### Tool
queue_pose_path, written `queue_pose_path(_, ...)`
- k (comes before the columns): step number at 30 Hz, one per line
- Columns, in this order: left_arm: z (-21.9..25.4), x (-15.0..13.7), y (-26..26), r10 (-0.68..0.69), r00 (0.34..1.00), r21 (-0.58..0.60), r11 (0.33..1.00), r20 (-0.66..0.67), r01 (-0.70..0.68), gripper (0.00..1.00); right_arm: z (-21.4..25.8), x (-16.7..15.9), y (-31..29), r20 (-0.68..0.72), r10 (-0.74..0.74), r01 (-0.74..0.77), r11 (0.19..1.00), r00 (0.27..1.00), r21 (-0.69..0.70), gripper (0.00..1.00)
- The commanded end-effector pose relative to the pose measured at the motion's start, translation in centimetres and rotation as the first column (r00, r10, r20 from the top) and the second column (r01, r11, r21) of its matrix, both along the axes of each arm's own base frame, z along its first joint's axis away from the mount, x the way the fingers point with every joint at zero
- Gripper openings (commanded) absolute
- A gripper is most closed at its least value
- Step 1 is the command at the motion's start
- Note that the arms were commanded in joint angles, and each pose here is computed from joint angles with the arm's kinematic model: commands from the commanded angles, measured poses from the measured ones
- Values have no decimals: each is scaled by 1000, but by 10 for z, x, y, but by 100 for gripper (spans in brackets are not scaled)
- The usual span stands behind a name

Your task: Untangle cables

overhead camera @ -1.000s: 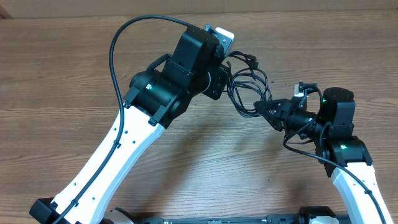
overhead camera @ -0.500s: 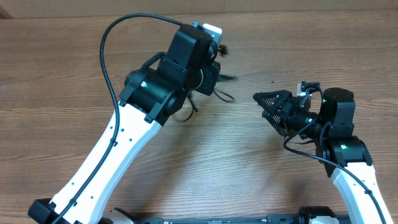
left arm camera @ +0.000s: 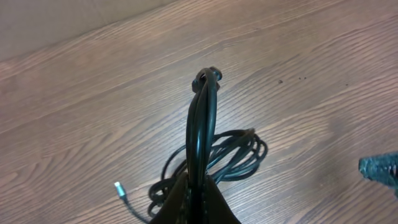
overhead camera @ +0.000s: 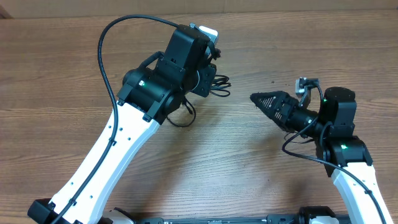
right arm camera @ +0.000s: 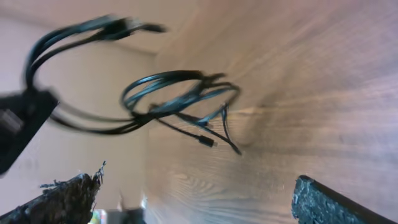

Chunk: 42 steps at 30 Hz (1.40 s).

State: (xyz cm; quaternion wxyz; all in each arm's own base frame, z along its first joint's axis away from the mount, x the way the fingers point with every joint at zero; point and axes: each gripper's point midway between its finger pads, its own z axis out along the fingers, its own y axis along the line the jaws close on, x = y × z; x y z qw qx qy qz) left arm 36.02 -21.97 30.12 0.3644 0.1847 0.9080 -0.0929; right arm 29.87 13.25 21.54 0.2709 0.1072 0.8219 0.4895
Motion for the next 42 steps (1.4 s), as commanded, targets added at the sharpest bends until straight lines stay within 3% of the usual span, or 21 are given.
queue_pose_path(1, 14, -5, 1, -25, 999, -20, 999, 29, 26, 4, 17, -8, 11, 235, 185, -164, 981, 954, -108, 100)
queue_pose_path(7, 12, -32, -30, -299, 954, -61, 953, -8, 298, 4, 18, -12, 16, 470, 381, -228, 909, 796, -350, 100)
queue_pose_path(11, 12, -38, -36, -336, 942, -88, 939, -18, 333, 4, 20, -13, 20, 548, 466, -225, 864, 695, -450, 100)
queue_pose_path(17, 16, -51, -50, -412, 910, -168, 900, -33, 402, 4, 22, -11, 20, 597, 530, -195, 823, 602, -534, 100)
queue_pose_path(21, 21, -61, -60, -468, 883, -228, 864, -31, 449, 4, 21, -11, 20, 609, 555, -184, 805, 566, -563, 100)
queue_pose_path(28, 29, -70, -71, -527, 849, -293, 815, -15, 500, 4, 16, -15, 20, 588, 557, -208, 805, 586, -555, 100)
queue_pose_path(34, 40, -72, -79, -561, 827, -328, 777, 28, 538, 4, 5, -27, 22, 536, 562, -276, 807, 630, -522, 78)
queue_pose_path(40, 40, -72, -79, -560, 828, -328, 777, 28, 537, 4, -3, -34, 22, 496, 563, -307, 806, 661, -507, 29)
queue_pose_path(42, 39, -71, -79, -556, 831, -324, 781, 28, 533, 4, -7, -37, 21, 463, 550, -325, 815, 695, -480, 20)
